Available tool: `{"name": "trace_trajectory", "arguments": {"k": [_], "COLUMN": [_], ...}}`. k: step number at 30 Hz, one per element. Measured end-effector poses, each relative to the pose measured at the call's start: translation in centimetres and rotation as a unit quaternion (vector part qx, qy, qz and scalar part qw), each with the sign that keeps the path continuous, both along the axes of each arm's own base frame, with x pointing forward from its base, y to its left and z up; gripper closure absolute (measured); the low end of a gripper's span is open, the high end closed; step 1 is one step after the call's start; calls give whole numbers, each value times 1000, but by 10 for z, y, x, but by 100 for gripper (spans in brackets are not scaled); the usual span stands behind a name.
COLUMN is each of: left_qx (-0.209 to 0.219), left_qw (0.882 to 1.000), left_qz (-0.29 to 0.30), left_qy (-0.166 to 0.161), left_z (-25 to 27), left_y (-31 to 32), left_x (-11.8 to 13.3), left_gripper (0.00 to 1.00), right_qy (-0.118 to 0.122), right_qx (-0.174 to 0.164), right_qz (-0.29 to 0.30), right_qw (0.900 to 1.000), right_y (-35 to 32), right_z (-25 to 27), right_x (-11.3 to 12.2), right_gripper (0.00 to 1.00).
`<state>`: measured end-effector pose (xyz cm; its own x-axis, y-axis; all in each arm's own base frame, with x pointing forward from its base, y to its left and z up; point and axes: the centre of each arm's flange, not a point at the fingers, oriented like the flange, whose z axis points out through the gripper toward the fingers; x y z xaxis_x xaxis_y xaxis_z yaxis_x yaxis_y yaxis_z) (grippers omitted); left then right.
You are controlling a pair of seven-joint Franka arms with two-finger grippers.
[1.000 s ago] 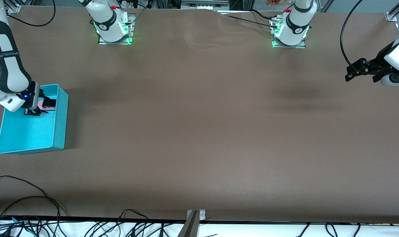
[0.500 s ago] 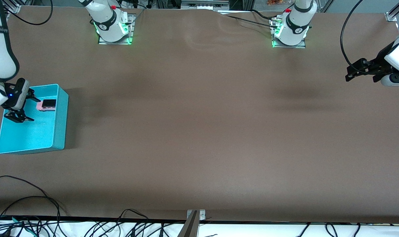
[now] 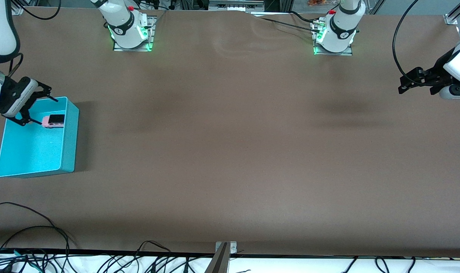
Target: Wind and store pink jeep toy
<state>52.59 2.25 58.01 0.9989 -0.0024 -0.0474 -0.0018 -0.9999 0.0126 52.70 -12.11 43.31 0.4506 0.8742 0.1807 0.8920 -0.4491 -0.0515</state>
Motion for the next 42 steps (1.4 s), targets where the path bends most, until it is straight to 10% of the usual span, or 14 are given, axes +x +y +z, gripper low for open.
{"name": "trace_trajectory", "arguments": {"k": [17,22,31,42], "left_qx": [0,0,0,0], "left_qw": [1000,1000,1000,1000], "left_qz": [0,0,0,0], "left_qy": [0,0,0,0], "left_z": [0,0,0,0], "left_y": [0,0,0,0], "left_x": [0,0,0,0], "left_gripper": [0,0,0,0], "right_qy": [17,38,76,45], "right_qx": [-36,-31,-26,-86], "right_qz": [-178,-279,-456,-483], "right_qw": [983,959,886,870], "right_y": [84,85,110,96], "right_z": [93,107,140,157], "right_x": [23,23,21,19], "right_gripper": [0,0,0,0]}}
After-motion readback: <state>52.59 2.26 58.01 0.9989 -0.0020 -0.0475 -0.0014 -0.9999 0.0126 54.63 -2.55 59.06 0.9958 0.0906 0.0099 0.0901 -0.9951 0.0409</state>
